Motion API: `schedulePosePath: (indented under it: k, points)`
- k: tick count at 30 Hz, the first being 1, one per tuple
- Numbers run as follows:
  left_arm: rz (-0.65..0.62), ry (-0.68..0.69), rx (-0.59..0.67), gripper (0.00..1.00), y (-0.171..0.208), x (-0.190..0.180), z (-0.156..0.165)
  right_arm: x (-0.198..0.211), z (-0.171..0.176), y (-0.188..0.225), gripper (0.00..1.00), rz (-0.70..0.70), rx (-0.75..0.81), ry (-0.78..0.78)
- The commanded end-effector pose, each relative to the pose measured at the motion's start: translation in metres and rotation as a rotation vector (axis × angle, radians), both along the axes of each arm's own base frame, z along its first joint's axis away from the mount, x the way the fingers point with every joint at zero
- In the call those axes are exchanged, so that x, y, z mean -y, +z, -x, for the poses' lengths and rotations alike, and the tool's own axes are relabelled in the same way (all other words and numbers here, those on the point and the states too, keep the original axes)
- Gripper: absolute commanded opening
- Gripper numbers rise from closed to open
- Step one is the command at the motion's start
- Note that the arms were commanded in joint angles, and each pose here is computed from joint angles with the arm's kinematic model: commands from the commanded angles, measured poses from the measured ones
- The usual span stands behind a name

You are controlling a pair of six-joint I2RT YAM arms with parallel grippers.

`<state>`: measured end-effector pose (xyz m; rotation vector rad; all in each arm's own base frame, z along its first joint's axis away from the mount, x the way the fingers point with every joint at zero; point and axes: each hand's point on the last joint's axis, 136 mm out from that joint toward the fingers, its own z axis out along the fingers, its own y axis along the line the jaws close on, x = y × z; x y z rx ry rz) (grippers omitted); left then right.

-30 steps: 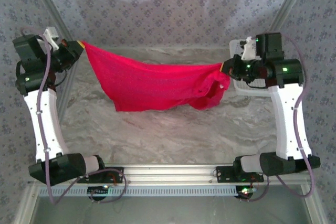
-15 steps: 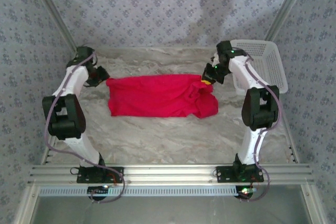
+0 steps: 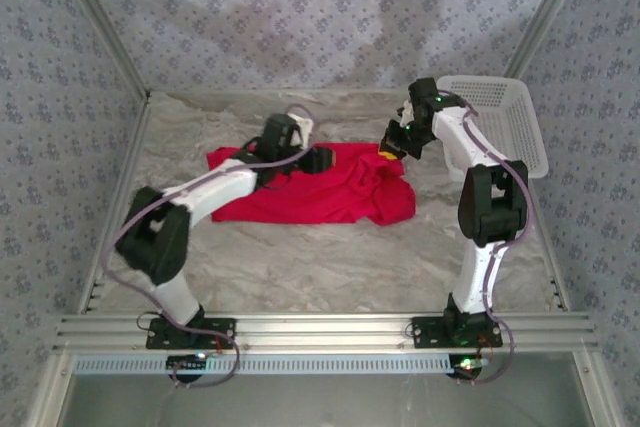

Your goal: Fold the inside-out t-shirt

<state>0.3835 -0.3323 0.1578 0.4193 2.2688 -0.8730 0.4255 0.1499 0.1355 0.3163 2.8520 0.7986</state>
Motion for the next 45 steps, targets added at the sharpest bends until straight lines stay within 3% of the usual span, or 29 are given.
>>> schedulePosePath:
  k: [1,7,11,13,16,18,25,26,29,30,34,38,41,45]
  points:
    - [0.159,-0.153,0.051,0.54,0.016,0.056,0.003,-0.001,-0.001,0.006,0.0,-0.03,-0.002,-0.013]
    - [0.152,-0.149,-0.047,0.52,-0.018,0.088,-0.008,-0.004,-0.003,0.01,0.0,-0.039,0.008,-0.012]
    - [0.104,-0.098,-0.068,0.46,-0.034,0.088,-0.02,-0.005,-0.001,0.009,0.0,-0.04,0.002,-0.006]
    - [0.07,-0.079,-0.07,0.35,-0.038,0.085,-0.024,-0.004,0.002,0.008,0.0,-0.037,-0.004,-0.001]
    - [0.054,-0.07,-0.082,0.09,-0.033,0.08,-0.029,0.001,0.006,0.008,0.0,-0.034,-0.014,-0.01]
    - [0.055,-0.073,-0.076,0.0,-0.02,0.076,-0.029,0.007,0.006,0.009,0.0,-0.028,-0.01,-0.024]
    - [0.092,-0.1,-0.076,0.0,0.019,0.069,-0.011,0.014,-0.014,0.008,0.01,-0.036,-0.007,-0.056]
    - [0.106,-0.104,-0.088,0.0,0.021,0.07,-0.008,0.013,-0.025,0.008,0.06,-0.042,0.0,-0.073]
    - [0.21,-0.122,-0.148,0.0,0.026,0.074,-0.005,0.007,-0.055,0.011,0.48,-0.04,0.01,-0.078]
    - [0.283,-0.124,-0.183,0.0,0.03,0.075,-0.007,0.008,-0.06,0.015,0.5,-0.02,0.02,-0.057]
    - [0.52,-0.109,-0.284,0.0,0.045,0.069,-0.021,0.017,-0.056,0.033,0.51,0.05,0.069,-0.049]
    - [0.544,-0.109,-0.277,0.0,0.051,0.065,-0.024,0.026,-0.025,0.039,0.42,0.075,0.116,-0.055]
    - [0.554,-0.114,-0.287,0.0,0.052,0.066,-0.025,0.012,-0.008,0.033,0.31,-0.033,0.155,-0.051]
    - [0.565,-0.11,-0.299,0.0,0.05,0.066,-0.027,-0.011,-0.006,0.018,0.31,-0.2,0.158,-0.069]
